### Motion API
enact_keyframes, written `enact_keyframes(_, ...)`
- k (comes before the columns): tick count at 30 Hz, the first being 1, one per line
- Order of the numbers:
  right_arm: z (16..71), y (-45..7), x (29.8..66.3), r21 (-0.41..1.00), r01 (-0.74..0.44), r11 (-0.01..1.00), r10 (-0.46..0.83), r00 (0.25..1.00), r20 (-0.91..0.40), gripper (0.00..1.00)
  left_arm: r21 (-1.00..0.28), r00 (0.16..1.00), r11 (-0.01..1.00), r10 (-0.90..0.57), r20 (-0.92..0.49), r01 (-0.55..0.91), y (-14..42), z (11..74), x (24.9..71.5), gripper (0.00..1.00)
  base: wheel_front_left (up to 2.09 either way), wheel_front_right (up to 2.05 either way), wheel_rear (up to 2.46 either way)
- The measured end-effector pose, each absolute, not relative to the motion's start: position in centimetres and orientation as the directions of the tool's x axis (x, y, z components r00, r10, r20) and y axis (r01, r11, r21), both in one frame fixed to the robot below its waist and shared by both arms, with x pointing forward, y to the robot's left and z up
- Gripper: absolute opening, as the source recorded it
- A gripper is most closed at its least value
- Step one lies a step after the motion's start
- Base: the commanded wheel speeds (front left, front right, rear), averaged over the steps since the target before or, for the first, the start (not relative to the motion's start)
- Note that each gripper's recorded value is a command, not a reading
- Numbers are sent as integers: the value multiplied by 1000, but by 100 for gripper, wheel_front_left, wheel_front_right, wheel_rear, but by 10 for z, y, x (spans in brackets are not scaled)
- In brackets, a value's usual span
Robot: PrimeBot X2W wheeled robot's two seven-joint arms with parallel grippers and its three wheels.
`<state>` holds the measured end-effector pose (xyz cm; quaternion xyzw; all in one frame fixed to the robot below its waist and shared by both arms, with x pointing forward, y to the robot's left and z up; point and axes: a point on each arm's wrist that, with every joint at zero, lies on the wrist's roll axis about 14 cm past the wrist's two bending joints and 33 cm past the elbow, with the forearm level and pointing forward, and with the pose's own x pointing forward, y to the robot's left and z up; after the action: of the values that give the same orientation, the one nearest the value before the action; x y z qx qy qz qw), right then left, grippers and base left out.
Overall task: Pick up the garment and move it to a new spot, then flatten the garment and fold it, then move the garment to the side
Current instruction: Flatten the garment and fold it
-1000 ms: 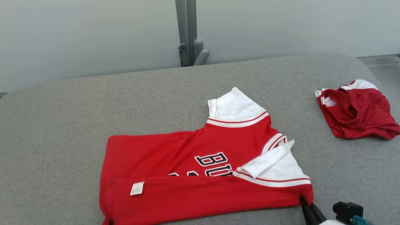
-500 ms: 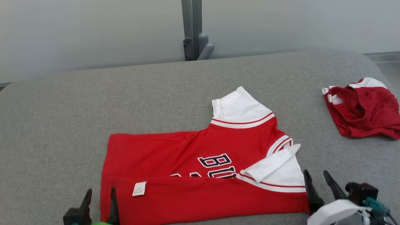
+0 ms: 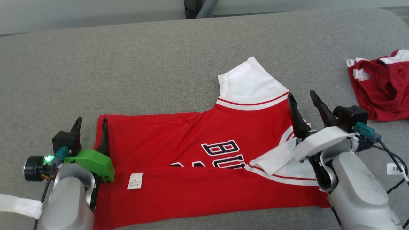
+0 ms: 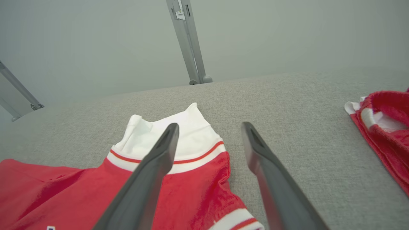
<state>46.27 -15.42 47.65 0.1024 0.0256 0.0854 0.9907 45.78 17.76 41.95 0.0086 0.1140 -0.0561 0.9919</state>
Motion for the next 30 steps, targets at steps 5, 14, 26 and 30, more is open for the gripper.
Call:
enact_keyframes(5, 462, -147, 479, 194, -186, 963, 203, 977, -71, 100, 1, 947, 990, -133, -291, 140, 172, 398, 473, 100, 0, 0, 0)
enact_keyframes(14, 455, -144, 506, 150, -218, 964, 233, 968, -93, 100, -36, 918, 990, -140, -370, 136, 168, 371, 478, 0, 0, 0, 0)
enact_keyframes(26, 447, -115, 560, 30, -362, 932, 353, 883, -308, 100, -38, 934, 987, -160, -318, 156, 163, 383, 485, 0, 0, 0, 0)
enact_keyframes(30, 431, -109, 573, 6, -386, 922, 356, 844, -400, 100, -41, 935, 986, -168, -311, 163, 159, 384, 489, 0, 0, 0, 0)
